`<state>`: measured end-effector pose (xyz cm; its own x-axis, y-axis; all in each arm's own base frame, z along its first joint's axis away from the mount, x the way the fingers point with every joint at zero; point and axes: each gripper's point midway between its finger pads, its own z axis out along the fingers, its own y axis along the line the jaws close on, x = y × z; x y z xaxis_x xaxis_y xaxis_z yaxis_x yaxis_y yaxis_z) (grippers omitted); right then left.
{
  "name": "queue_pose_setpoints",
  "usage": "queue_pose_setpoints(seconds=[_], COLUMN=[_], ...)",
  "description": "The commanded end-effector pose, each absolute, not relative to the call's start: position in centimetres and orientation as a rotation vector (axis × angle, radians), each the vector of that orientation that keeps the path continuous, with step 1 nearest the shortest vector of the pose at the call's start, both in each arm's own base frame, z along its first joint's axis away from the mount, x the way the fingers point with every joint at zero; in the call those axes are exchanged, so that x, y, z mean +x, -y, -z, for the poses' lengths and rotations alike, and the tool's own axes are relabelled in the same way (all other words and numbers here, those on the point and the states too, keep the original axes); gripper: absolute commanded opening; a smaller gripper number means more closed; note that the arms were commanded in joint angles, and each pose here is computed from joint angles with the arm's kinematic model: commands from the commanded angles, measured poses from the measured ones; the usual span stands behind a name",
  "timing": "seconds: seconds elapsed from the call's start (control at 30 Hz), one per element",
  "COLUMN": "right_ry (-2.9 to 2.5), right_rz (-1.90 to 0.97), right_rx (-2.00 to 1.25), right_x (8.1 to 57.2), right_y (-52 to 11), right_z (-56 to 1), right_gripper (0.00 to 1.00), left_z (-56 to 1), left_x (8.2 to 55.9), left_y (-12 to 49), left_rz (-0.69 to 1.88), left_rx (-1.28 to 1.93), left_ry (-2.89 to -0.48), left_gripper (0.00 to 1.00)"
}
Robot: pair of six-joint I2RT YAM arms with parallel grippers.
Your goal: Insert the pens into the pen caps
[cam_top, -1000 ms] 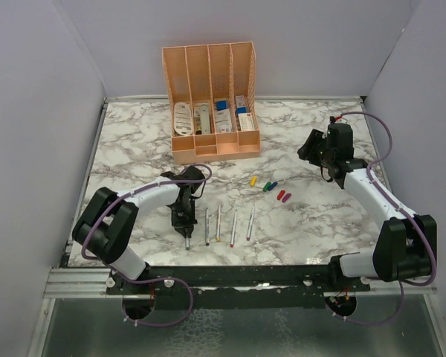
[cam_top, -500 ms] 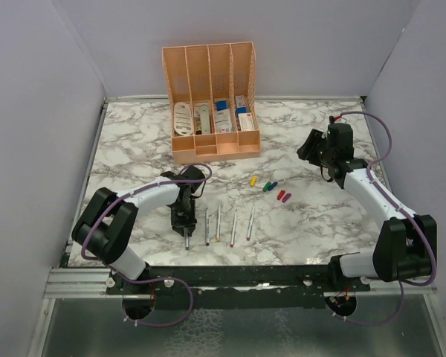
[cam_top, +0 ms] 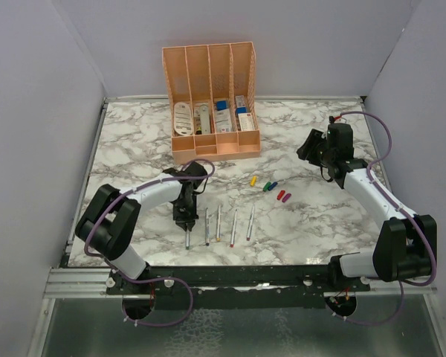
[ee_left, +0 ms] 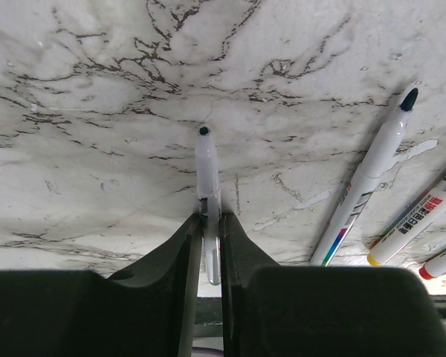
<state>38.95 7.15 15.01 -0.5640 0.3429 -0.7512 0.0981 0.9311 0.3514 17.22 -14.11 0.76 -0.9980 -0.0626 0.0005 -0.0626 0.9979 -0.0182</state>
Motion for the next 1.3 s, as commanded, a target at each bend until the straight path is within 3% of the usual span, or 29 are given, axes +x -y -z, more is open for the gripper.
queue_pose_setpoints(seconds=[0.0, 0.13, 0.3, 0.77, 1.27], right_ry=[-2.139, -2.135, -2.133, -2.244, -2.405], right_rz=[-0.351, -0.339, -0.331, -0.350, -0.358], right_rx=[0.298, 0.311, 0.323, 0.257, 0.130], right_x=[39.4, 39.4, 39.4, 37.8, 33.4], right_y=[-7.3, -7.1, -6.9, -8.0, -15.4], right_z=[-15.3, -15.4, -15.4, -13.3, -9.7], right_gripper=[0.52, 0.52, 0.52, 0.48, 0.44], left_z=[3.8, 4.2, 3.4, -5.9, -15.1], left_x=[21.1, 19.1, 18.6, 26.7, 31.6], left_y=[12.3, 11.9, 11.8, 15.0, 18.1], left_rz=[-0.142, -0.128, -0.077, 0.098, 0.328], left_rx=[-0.116, -0.124, -0.064, 0.074, 0.160], left_ry=[-2.964, -3.016, -3.001, -2.641, -2.192], left_gripper=[0.09, 0.00, 0.00, 0.00, 0.00])
